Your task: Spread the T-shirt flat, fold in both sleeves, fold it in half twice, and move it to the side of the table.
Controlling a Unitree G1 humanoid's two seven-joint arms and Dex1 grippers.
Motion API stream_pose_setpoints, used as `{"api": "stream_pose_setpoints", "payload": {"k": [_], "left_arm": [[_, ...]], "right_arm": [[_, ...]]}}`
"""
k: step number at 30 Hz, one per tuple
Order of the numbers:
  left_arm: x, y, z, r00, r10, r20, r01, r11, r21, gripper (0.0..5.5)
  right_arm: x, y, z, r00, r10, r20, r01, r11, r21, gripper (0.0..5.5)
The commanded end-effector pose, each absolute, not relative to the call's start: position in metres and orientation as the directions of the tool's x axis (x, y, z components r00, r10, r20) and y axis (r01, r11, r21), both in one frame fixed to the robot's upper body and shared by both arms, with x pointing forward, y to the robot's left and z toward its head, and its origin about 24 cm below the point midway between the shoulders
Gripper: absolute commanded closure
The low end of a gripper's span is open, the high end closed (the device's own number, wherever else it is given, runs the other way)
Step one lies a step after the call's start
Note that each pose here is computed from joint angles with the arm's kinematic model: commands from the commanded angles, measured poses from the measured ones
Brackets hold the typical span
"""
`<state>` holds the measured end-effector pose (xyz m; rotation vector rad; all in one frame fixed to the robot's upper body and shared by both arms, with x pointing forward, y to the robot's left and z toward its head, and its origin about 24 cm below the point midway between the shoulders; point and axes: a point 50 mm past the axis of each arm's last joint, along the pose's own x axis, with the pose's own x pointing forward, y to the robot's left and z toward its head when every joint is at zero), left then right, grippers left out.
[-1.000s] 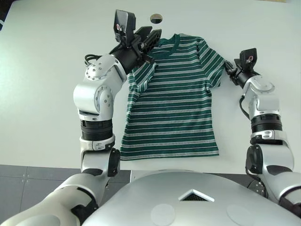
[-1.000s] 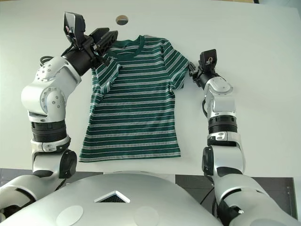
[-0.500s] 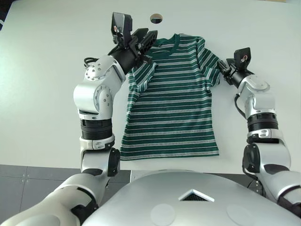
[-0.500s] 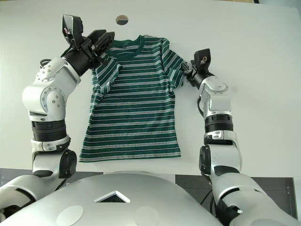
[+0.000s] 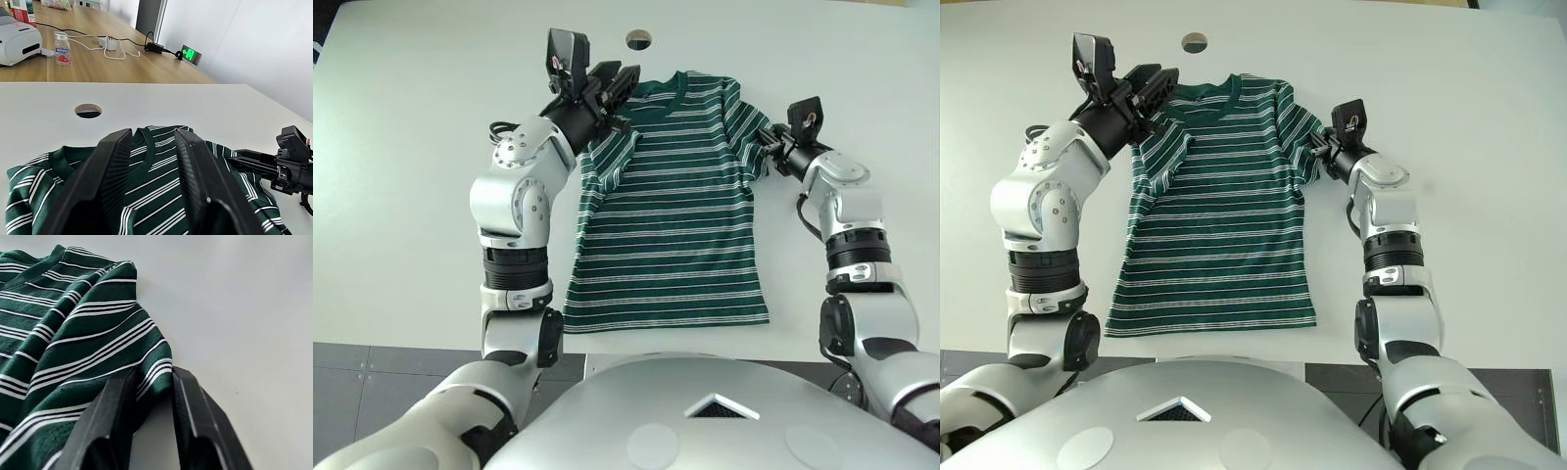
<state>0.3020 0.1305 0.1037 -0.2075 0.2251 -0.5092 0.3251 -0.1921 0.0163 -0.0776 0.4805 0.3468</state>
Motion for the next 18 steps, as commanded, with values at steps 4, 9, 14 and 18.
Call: {"api": "stream_pose_setpoints", "payload": {"k": [4,9,14,18], "left_arm": [[0.301,0.131,0.109,0.86,-0.491,-0.139,0.448,0.857,-0.254,3.89],[0.302,0.135,0.108,0.871,-0.472,-0.138,0.431,0.868,-0.248,3.89],[0.301,0.145,0.095,0.902,-0.399,-0.167,0.376,0.914,-0.151,3.89],[0.297,0.152,0.09,0.942,-0.305,-0.141,0.305,0.952,-0.022,3.89]], "right_arm": [[0.315,-0.202,0.0,0.796,0.261,-0.546,-0.326,0.945,-0.024,5.36],[0.319,-0.178,0.031,0.849,0.348,-0.398,-0.399,0.916,-0.048,5.36],[0.304,-0.129,0.054,0.803,0.495,-0.331,-0.541,0.839,-0.057,5.36],[0.299,-0.11,0.048,0.765,0.528,-0.369,-0.585,0.809,-0.055,5.36]]}}
